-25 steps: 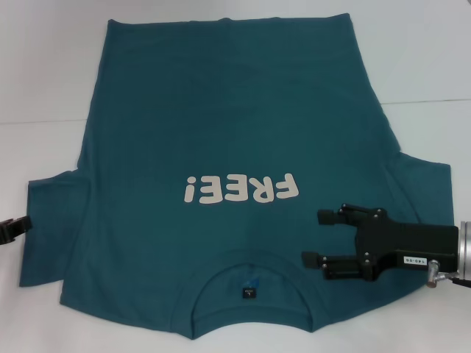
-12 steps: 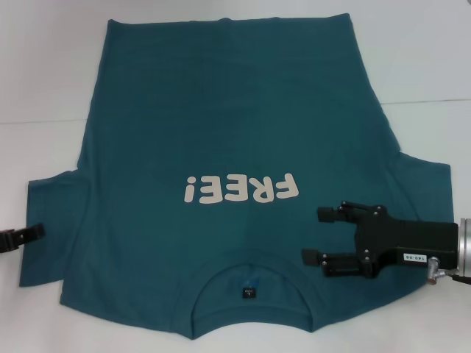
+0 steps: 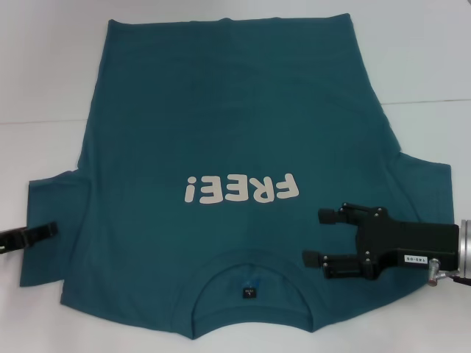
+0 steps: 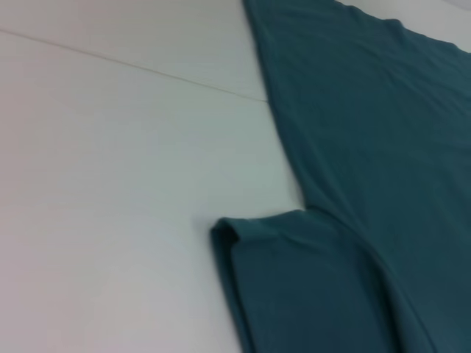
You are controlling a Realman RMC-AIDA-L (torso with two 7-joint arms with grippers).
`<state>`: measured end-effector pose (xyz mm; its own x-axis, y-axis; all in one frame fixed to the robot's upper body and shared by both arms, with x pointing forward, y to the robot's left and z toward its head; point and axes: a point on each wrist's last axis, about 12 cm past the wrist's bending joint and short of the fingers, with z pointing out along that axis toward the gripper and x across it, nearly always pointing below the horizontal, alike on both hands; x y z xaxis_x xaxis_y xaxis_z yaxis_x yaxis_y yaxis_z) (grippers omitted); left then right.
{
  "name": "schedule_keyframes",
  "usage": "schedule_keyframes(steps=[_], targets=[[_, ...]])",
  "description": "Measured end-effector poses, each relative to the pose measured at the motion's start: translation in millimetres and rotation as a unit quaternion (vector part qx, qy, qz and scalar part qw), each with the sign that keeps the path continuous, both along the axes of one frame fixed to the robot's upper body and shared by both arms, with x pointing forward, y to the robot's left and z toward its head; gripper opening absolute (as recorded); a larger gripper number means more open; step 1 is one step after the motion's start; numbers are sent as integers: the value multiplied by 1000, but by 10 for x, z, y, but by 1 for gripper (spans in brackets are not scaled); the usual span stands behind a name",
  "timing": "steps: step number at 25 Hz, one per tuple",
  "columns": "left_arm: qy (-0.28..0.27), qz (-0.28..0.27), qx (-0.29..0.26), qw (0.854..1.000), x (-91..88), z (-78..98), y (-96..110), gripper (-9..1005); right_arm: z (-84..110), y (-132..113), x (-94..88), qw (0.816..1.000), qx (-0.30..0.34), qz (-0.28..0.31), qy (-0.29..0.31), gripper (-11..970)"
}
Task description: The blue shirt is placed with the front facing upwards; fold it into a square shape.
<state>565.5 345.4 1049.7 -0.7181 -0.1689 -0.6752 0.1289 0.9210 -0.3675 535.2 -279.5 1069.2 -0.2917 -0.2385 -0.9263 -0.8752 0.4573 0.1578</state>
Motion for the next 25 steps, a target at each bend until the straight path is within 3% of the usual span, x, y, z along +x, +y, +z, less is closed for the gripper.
schedule_keyframes(steps=[7,21,25], targets=[[4,-21,-14,1000,16,17,-89,751,1,3,1,1000,0,1,1,941],[-11,-27,-2,1000,83,51,-127,645,-15,-2,-28,1000,5,-1,9,941],[-15,-26,0,1000,101,75,-123,460,-14,-1,-31,1000,6,0,10,941]])
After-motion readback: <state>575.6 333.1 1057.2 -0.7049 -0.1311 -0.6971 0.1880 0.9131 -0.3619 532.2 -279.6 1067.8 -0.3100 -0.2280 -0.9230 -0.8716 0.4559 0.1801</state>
